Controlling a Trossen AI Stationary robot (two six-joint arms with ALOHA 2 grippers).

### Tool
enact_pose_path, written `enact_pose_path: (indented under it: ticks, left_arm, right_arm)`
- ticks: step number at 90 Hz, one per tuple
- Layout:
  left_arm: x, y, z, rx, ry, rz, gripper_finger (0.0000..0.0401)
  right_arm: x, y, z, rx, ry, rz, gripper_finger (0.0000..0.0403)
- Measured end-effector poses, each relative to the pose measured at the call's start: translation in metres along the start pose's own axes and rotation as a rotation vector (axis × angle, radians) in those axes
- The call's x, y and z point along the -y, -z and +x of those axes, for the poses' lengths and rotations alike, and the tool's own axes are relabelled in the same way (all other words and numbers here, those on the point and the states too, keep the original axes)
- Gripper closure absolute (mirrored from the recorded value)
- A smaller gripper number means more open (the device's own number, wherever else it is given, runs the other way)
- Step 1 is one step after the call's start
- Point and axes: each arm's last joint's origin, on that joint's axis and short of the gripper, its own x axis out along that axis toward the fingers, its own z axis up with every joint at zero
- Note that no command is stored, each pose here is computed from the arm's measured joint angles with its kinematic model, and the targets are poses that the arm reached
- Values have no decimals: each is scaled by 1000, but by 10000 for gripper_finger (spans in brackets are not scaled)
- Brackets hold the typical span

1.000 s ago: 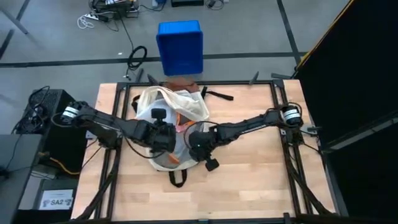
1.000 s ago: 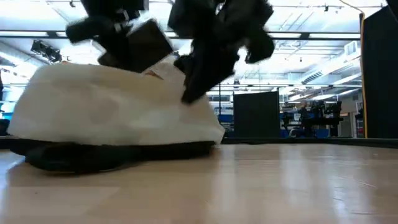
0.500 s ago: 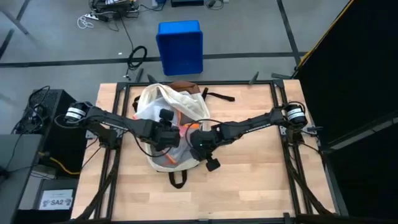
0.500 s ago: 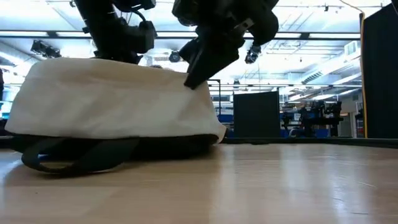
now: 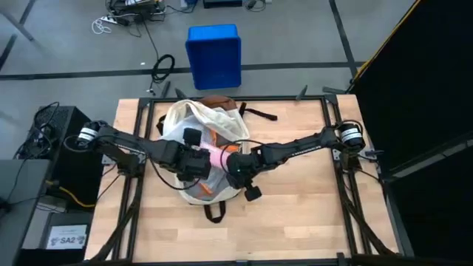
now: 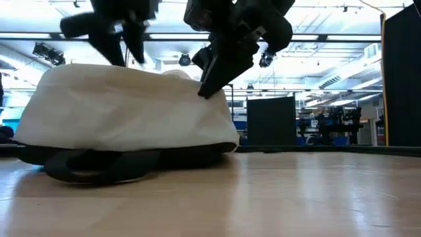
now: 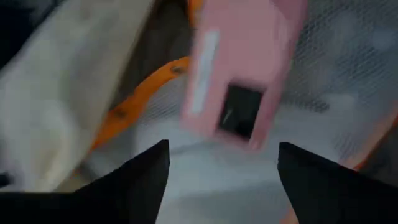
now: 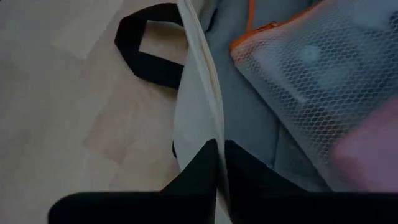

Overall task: Unpack backpack
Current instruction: Close the white backpack

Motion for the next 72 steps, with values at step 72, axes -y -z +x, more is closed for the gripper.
enact_pose_path:
  ticks: [72]
  left_arm:
    - [-93, 9, 39, -66, -103, 27, 148]
  right_arm:
    - [-1, 0, 0, -4, -4, 14, 403]
